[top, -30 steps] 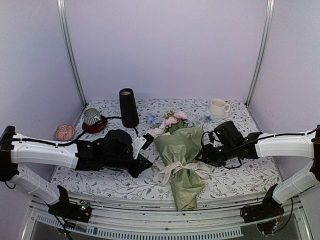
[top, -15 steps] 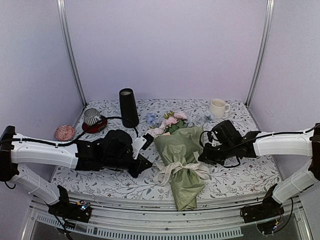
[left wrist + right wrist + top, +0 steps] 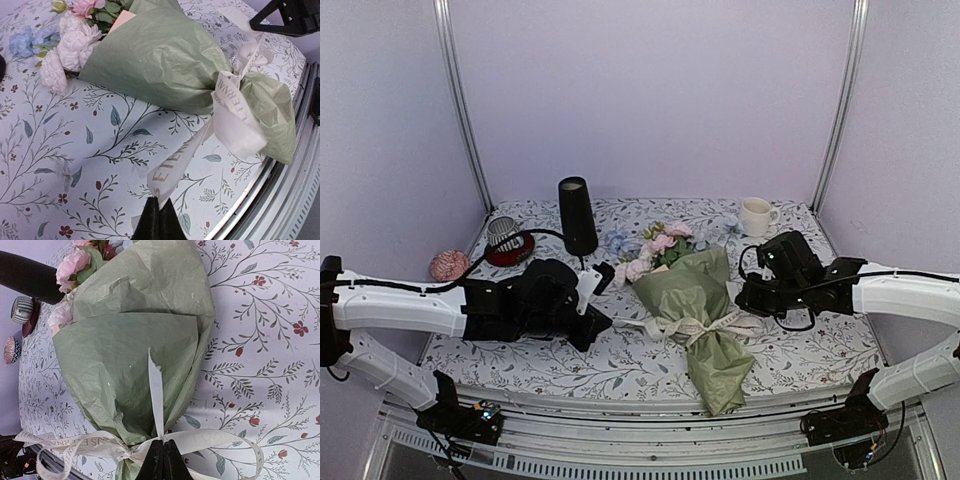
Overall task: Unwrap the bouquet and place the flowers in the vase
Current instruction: Untie the ribbon from the tied bouquet.
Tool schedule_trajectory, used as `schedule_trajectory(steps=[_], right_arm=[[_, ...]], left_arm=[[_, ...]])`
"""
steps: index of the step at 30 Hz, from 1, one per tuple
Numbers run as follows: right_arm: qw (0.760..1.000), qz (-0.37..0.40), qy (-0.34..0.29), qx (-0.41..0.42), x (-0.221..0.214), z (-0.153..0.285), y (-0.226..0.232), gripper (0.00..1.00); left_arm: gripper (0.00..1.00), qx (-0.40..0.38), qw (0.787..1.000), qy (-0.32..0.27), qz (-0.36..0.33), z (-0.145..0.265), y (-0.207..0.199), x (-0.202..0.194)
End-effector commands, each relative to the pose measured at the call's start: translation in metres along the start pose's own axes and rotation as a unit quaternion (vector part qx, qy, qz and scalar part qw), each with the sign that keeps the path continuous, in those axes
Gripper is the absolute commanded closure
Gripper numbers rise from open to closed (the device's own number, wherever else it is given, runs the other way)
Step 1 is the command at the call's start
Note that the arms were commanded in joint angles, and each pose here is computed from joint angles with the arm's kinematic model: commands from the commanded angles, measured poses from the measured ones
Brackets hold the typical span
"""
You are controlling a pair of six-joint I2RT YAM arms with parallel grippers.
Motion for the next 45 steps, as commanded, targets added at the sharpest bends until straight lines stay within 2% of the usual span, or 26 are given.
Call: schedule_trajectory(steps=[1,10,24,36,45], right_arm=[[0.999,0.004,-0.048,-0.011,0.013,0.015,0.002,0.96],[0.998,0.011,-0.059,-0.008,0.017,0.019,0.004,0.96],[0.991,0.073,-0.055,0.096,0.023,0.031,0.043,0.96],[0.965,0.122,-0.011,0.231,0.016,0.041,0.086,0.97],[0.951,0.140,-0.015,0.275,0.018,0.055,0.102,0.97]], left_arm=[[1.00,0.026,1.000,0.010,0.009,0.004,0.005,-0.008],[1.00,0.037,0.999,0.004,0.013,0.009,0.009,-0.005],[1.00,0.065,0.997,-0.006,0.038,0.018,0.020,-0.008],[1.00,0.070,0.995,-0.022,0.063,0.026,0.032,-0.014],[1.00,0.069,0.995,-0.020,0.069,0.025,0.035,-0.018]])
Point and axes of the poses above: each gripper's point midway between its finger pads, its own z axis back along the fingers, its own y axis along the line the jaws close on, x = y × z, the point moved 6 cm from there along z, back along the fingers, and after that the axes turned 13 degrees about -z, right-handed, at the moved point
